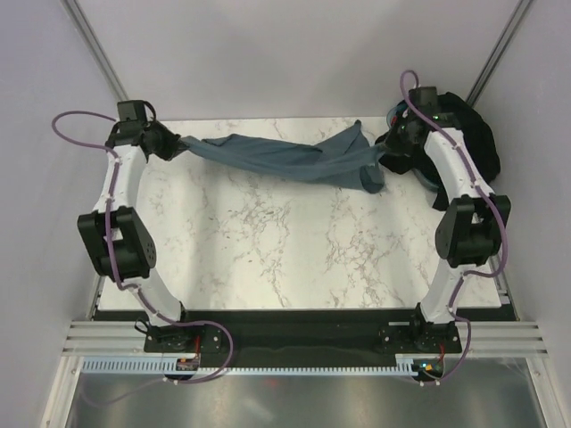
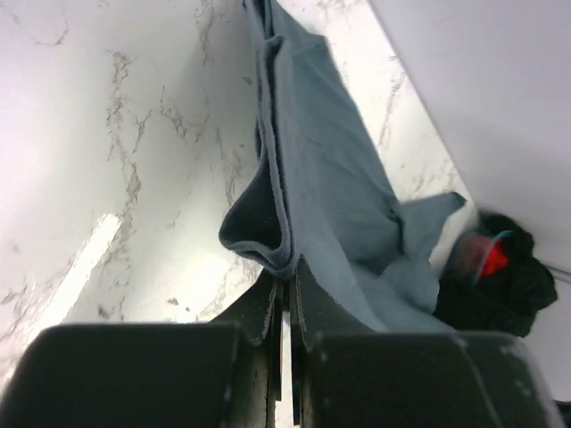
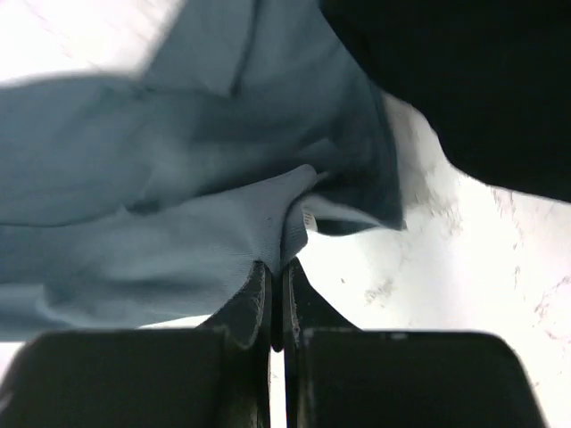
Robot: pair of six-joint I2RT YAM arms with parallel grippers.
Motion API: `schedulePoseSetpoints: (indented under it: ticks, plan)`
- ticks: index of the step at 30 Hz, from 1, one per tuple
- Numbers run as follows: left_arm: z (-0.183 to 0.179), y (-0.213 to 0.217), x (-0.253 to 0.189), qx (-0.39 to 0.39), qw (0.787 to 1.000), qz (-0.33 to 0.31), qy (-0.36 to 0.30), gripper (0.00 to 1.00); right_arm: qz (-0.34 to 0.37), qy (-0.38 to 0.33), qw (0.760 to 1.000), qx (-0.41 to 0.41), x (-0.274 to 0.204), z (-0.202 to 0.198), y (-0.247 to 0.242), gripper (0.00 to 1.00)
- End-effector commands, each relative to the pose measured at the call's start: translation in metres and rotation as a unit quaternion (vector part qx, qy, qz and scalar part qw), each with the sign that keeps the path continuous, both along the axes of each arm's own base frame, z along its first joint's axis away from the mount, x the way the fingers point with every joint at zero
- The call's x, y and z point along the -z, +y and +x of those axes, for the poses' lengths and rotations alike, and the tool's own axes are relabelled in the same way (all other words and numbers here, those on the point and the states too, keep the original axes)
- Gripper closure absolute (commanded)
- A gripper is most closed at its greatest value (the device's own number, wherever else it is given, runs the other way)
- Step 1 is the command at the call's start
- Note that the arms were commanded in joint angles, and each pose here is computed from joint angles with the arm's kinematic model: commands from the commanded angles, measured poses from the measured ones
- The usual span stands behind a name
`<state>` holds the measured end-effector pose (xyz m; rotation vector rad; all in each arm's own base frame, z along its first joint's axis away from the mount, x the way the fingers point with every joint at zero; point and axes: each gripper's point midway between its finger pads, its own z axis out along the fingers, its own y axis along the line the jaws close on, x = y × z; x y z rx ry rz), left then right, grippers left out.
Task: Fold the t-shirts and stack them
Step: Fold the tshirt
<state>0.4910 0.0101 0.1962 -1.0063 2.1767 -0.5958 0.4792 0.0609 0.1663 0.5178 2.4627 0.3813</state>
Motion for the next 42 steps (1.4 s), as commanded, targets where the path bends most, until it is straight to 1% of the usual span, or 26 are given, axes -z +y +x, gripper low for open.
schedulePoseSetpoints:
  ticks: [1,3,4,5,6,7,8,9,10,11,13,14,17,21,25,26,27,28,29,30,31,36,37,38,40,42]
  plan:
    - [-0.043,0.017,-0.057,-0.005,0.999,0.014,-0.028,0.98,0.001,-0.081,0.997,0.009,-0.103,-0.019,-0.011,1.0]
    - [-0.064,0.026,-0.058,-0.016,0.999,0.013,-0.028,0.98,0.001,-0.054,0.999,0.005,-0.087,-0.042,-0.012,1.0]
    - [-0.085,0.026,-0.046,-0.018,1.0,0.014,-0.016,0.98,-0.004,-0.061,0.998,0.008,-0.092,-0.058,-0.016,1.0]
    - [-0.097,0.033,-0.041,-0.03,0.999,0.019,-0.012,0.98,-0.009,-0.019,1.0,0.01,-0.053,-0.078,-0.018,1.0]
    - [-0.109,0.034,-0.03,-0.033,0.999,0.022,-0.003,0.98,-0.01,-0.012,1.0,0.01,-0.04,-0.09,-0.019,1.0]
    - [-0.133,0.03,-0.006,-0.033,0.999,0.023,0.018,0.98,-0.007,-0.021,1.0,0.008,-0.04,-0.106,-0.018,1.0]
    - [-0.141,0.032,0.004,-0.038,0.999,0.024,0.019,0.98,-0.004,0.016,1.0,0.008,-0.001,-0.127,-0.017,1.0]
    - [-0.152,0.03,0.018,-0.04,0.999,0.021,0.03,0.98,0.0,0.027,1.0,0.007,0.012,-0.139,-0.015,1.0]
    - [-0.172,0.024,0.049,-0.04,0.997,0.009,0.062,0.98,0.006,0.031,0.999,0.011,0.019,-0.152,-0.014,1.0]
    - [-0.18,0.023,0.054,-0.043,0.997,0.007,0.058,0.98,0.016,0.063,0.998,0.009,0.049,-0.172,-0.011,1.0]
    - [-0.204,0.015,0.088,-0.051,0.994,-0.011,0.094,0.98,0.025,0.081,0.996,0.019,0.068,-0.19,-0.009,1.0]
    - [-0.21,0.013,0.094,-0.056,0.994,-0.018,0.096,0.98,0.029,0.106,0.994,0.023,0.087,-0.206,-0.008,1.0]
    - [-0.224,0.007,0.116,-0.065,0.991,-0.032,0.111,0.98,0.043,0.131,0.99,0.038,0.107,-0.228,-0.005,1.0]
    - [-0.232,0.003,0.122,-0.069,0.989,-0.043,0.12,0.98,0.06,0.136,0.987,0.056,0.111,-0.238,-0.002,1.0]
    - [-0.242,0.003,0.123,-0.072,0.989,-0.044,0.125,0.93,0.072,0.134,0.986,0.069,0.108,-0.244,0.001,0.98]
    - [-0.245,0.003,0.121,-0.071,0.989,-0.041,0.125,0.9,0.073,0.136,0.985,0.071,0.11,-0.248,0.001,0.86]
    - [-0.246,0.004,0.12,-0.071,0.989,-0.038,0.124,0.84,0.076,0.137,0.985,0.074,0.11,-0.25,0.002,0.72]
    - [-0.247,0.005,0.113,-0.068,0.991,-0.03,0.112,0.39,0.081,0.13,0.986,0.072,0.106,-0.251,0.003,0.54]
    - [-0.249,0.005,0.11,-0.068,0.991,-0.03,0.109,0.23,0.082,0.132,0.985,0.069,0.106,-0.255,0.004,0.22]
    - [-0.249,0.004,0.106,-0.065,0.992,-0.031,0.101,0.14,0.083,0.126,0.987,0.06,0.103,-0.256,0.005,0.1]
    - [-0.246,0.006,0.092,-0.061,0.995,-0.023,0.077,0.01,0.086,0.115,0.988,0.054,0.097,-0.255,0.006,0.03]
    - [-0.234,0.003,0.05,-0.012,1.0,0.002,0.017,0.0,0.044,0.035,0.998,0.038,0.046,-0.227,-0.007,0.02]
    - [-0.231,0.005,0.041,0.006,1.0,0.021,0.002,0.01,0.04,0.024,0.998,0.032,0.038,-0.22,-0.007,0.02]
    - [-0.23,0.006,0.039,0.017,0.999,0.03,0.001,0.02,0.036,-0.003,0.999,0.021,0.019,-0.206,-0.006,0.02]
    - [-0.233,0.008,0.041,0.021,0.999,0.047,0.01,0.04,0.029,0.0,1.0,0.001,0.016,-0.187,0.002,0.02]
    - [-0.234,0.011,0.047,0.016,0.998,0.058,0.015,0.04,0.015,-0.028,0.999,-0.016,-0.008,-0.156,0.009,0.02]
